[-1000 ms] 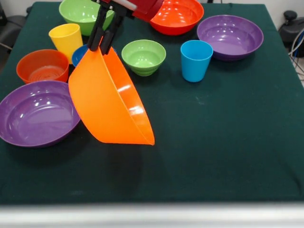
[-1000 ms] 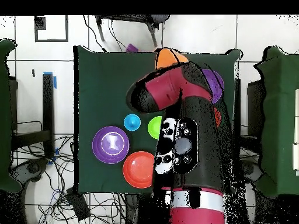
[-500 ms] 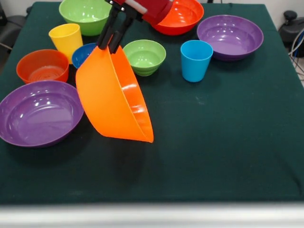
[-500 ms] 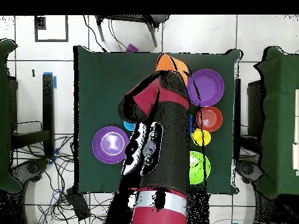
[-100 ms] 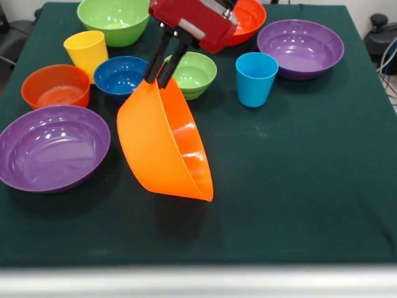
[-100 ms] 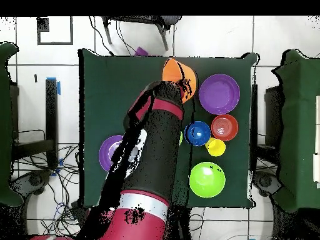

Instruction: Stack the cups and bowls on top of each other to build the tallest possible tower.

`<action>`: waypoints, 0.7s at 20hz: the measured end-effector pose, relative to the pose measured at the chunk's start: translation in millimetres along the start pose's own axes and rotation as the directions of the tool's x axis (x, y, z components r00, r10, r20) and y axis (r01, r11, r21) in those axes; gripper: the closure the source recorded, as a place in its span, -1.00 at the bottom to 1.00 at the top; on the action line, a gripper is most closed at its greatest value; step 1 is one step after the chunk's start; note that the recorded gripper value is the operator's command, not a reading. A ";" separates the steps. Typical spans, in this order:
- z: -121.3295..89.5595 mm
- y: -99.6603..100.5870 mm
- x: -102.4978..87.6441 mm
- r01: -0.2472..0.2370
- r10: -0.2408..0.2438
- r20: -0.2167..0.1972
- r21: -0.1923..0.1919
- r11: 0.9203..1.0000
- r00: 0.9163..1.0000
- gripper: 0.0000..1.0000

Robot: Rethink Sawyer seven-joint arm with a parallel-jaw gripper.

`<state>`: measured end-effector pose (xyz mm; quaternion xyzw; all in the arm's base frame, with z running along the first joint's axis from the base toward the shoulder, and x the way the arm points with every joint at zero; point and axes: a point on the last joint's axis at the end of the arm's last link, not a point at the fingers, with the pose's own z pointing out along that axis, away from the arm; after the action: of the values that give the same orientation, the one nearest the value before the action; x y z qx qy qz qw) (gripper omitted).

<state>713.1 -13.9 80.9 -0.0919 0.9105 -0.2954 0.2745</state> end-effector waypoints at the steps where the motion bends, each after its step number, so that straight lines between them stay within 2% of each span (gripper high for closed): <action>1: 3.6 2.8 4.0 -0.005 0.005 0.005 0.002 1.000 1.000 1.00; 6: 21.2 -4.3 16.8 0.001 -0.002 0.016 0.042 0.999 1.000 1.00; 14: 45.6 -25.6 26.9 0.065 -0.068 0.030 0.092 0.994 0.997 1.00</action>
<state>716.0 -65.7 53.3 -0.1145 0.8879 -0.3439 0.2833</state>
